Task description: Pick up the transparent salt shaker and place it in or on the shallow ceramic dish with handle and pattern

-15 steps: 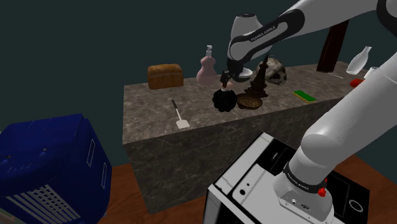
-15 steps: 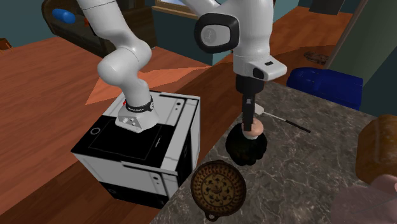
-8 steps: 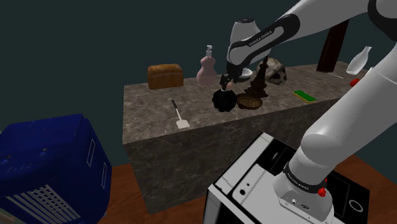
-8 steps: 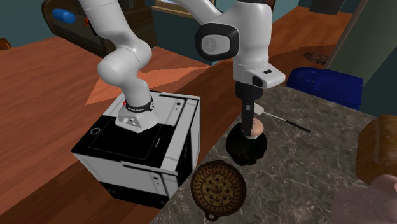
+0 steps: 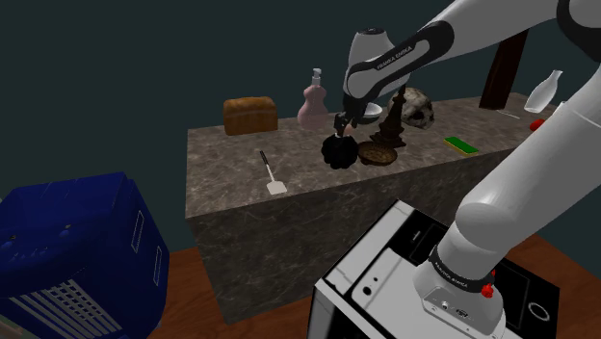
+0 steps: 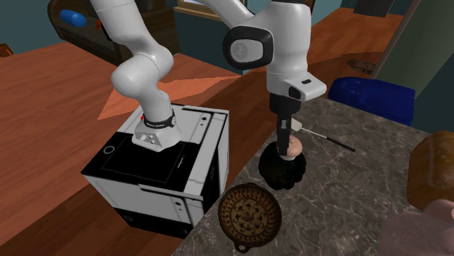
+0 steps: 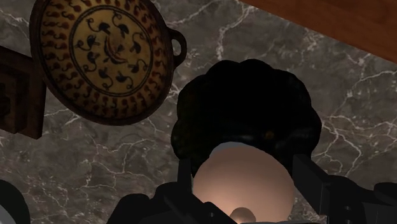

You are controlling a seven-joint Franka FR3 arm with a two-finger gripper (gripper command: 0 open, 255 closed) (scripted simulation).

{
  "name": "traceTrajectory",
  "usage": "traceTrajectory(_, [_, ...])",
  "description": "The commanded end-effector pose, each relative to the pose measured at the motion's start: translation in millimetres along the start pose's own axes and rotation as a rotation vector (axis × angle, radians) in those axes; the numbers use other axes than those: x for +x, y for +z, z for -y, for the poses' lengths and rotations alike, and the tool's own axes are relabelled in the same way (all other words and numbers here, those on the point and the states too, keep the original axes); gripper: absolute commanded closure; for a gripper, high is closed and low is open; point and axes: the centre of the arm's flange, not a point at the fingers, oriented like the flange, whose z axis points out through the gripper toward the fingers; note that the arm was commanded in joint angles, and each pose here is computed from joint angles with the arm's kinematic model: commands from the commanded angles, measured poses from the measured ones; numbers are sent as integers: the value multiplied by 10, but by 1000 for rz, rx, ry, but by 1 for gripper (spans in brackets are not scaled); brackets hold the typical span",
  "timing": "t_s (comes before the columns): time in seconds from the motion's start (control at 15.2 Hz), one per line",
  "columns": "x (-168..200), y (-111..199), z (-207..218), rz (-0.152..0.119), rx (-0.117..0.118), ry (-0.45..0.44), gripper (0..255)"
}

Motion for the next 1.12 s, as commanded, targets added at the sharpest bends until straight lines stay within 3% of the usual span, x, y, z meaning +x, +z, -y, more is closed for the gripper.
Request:
traceTrajectory(0.0, [-3,8,3,2,1,0,255])
traceTrajectory(0.33, [-4,7,3,2,1,0,255])
traceTrajectory(1.06, [93,-558,-91,2,1,0,255])
